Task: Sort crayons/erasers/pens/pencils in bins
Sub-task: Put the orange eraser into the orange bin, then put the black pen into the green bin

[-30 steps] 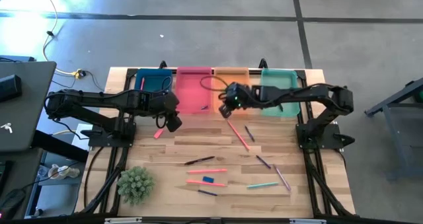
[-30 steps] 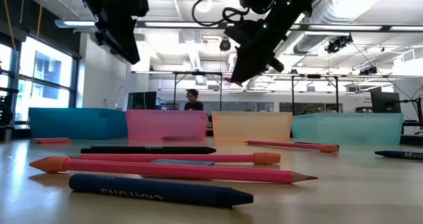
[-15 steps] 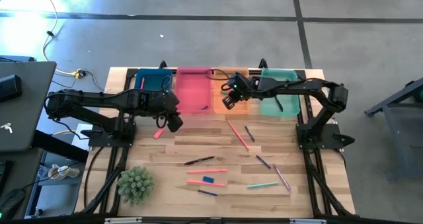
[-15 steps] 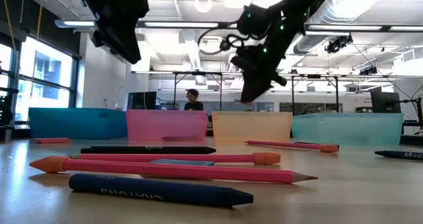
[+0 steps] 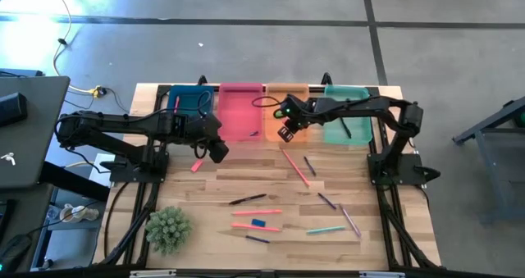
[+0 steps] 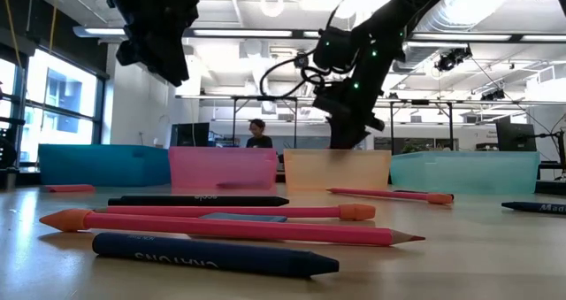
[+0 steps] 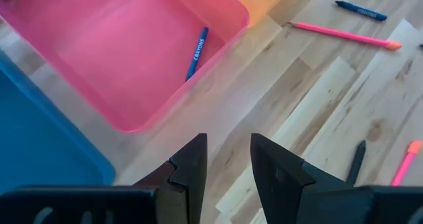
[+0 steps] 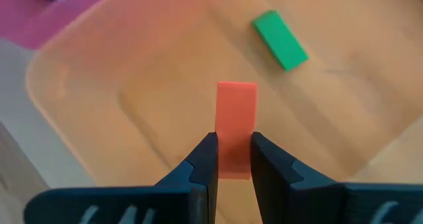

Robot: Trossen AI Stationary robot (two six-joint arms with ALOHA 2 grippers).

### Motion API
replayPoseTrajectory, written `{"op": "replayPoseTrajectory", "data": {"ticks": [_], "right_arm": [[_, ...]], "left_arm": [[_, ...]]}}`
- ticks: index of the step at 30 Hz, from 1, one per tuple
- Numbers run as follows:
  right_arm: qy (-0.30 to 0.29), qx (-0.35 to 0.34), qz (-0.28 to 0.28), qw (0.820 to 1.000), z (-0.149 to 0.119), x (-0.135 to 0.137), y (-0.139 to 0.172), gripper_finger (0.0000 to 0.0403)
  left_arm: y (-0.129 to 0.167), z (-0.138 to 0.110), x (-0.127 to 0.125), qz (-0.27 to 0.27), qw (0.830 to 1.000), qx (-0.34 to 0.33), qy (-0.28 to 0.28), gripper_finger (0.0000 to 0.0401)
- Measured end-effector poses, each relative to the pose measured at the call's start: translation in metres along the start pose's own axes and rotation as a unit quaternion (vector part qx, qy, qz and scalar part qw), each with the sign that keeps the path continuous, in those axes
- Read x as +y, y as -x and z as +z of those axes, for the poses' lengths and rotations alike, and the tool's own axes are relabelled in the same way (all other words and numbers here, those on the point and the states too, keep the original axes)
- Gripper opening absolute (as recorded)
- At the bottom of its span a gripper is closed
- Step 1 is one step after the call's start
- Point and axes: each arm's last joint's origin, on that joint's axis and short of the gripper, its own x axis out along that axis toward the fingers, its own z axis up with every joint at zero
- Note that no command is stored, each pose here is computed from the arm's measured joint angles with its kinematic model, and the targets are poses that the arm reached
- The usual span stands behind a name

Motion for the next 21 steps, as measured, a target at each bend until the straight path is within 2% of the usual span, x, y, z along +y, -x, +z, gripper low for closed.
{"op": "replayPoseTrajectory", "data": {"ticks": [11, 21], "right_arm": [[-0.006, 0.022, 0.004, 1.000, -0.0038, 0.0001, -0.0075, 0.0064], [-0.019, 0.038, 0.012, 0.999, -0.0015, -0.0005, -0.0040, 0.0154]], "left_arm": [[0.0000, -0.0005, -0.0006, -0.011, 1.000, 0.008, 0.013, 0.0103], [0.0001, -0.0008, -0.0011, -0.016, 1.000, 0.013, 0.016, 0.0113]]}}
